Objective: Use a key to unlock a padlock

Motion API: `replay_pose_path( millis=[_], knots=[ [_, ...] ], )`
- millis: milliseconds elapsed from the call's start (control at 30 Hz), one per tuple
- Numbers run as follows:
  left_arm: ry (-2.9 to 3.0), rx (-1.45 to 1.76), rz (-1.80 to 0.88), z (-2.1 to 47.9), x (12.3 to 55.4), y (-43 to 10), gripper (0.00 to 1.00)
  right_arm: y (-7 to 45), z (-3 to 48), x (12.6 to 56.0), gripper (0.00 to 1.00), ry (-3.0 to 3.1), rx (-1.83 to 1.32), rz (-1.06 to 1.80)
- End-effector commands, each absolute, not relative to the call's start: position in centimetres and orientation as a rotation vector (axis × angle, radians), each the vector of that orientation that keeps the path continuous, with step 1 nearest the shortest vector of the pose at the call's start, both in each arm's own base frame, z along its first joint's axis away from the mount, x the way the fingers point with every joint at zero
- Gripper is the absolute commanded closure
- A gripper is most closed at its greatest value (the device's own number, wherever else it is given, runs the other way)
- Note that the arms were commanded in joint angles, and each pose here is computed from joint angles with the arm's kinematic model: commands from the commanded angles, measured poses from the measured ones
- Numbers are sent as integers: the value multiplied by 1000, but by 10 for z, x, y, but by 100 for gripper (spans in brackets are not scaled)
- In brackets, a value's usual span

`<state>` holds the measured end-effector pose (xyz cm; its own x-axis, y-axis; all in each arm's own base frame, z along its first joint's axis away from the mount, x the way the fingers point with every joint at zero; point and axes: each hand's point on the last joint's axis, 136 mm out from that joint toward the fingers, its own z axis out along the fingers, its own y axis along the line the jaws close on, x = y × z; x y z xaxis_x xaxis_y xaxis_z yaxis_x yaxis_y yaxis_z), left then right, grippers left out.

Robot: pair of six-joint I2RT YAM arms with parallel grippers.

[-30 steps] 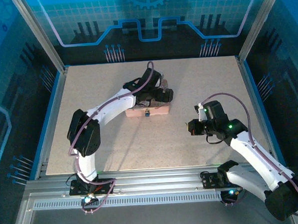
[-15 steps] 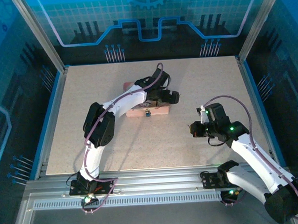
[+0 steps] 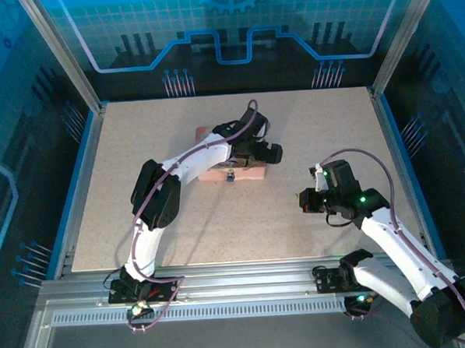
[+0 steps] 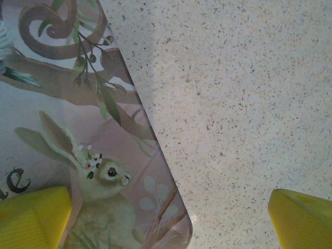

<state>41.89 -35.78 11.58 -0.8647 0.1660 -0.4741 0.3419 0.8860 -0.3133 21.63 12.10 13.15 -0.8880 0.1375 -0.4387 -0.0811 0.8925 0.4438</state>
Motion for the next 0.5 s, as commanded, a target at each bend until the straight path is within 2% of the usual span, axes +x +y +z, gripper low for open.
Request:
replay_pose_path(
  millis=[0, 467],
  knots=[
    [2731, 401, -567, 95, 380, -361, 1, 116, 125, 210, 96, 2614, 48, 639],
    [2727, 400, -680, 104, 335, -382, 1, 109, 121, 206, 96, 2619, 82, 628]
  ],
)
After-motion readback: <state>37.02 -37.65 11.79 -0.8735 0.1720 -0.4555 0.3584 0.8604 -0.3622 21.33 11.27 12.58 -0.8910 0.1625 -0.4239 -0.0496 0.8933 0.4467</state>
